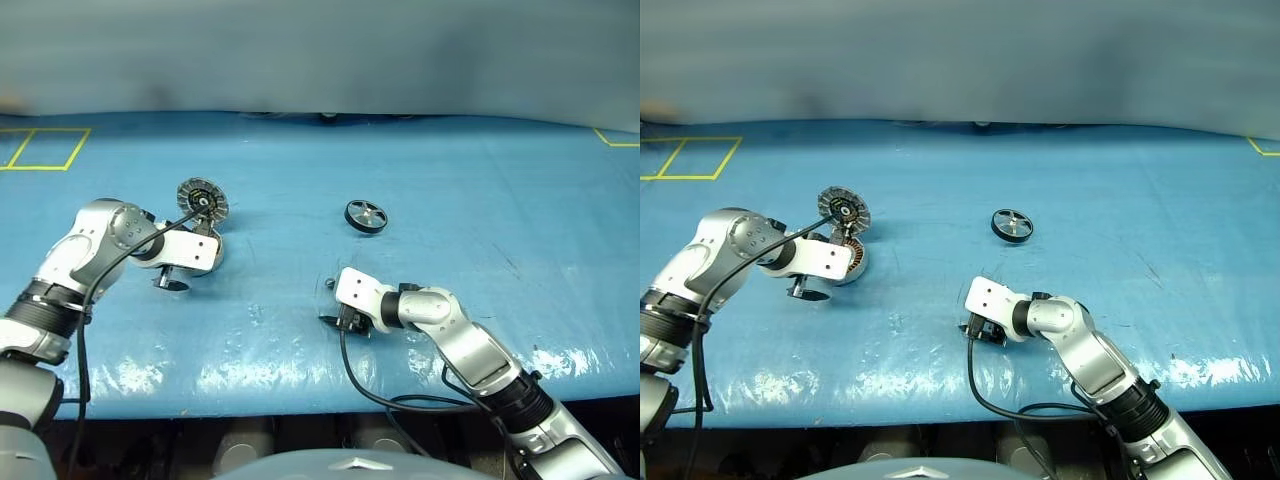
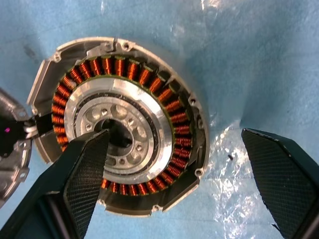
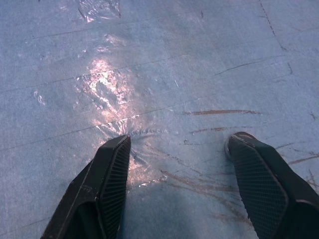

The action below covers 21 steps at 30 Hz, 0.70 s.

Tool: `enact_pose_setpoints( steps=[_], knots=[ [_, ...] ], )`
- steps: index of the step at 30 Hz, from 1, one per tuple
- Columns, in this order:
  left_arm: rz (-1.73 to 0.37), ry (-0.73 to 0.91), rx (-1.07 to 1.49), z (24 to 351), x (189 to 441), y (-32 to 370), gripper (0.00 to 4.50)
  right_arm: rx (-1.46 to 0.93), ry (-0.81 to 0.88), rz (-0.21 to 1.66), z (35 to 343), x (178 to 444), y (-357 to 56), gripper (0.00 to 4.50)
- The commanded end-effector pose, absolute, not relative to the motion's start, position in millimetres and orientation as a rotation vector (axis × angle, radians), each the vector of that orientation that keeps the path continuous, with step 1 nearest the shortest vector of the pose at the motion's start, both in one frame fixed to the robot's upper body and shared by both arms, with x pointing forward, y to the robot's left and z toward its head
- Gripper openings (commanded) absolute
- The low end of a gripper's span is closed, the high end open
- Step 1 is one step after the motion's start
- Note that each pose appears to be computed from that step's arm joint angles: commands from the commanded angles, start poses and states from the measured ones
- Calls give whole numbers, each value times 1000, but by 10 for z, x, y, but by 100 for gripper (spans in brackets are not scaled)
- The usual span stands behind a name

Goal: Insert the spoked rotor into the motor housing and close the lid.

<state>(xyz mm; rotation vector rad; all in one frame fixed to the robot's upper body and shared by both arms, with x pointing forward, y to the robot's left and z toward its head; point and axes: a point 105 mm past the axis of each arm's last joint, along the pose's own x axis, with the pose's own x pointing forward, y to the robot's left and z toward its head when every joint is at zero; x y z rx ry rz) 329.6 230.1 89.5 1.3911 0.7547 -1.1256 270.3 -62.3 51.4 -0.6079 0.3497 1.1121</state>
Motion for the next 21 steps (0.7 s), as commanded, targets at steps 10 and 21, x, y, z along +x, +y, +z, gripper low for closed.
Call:
enact_pose_setpoints(
  steps=[10, 21],
  knots=[
    [-1145, 897, 1412, 629, 3176, 2443, 260, -601, 307, 1095, 583, 2710, -573, 332],
    [-1236, 736, 1014, 717, 2975, 1815, 231, -583, 294, 1049, 598, 2750, -621, 332]
  ],
)
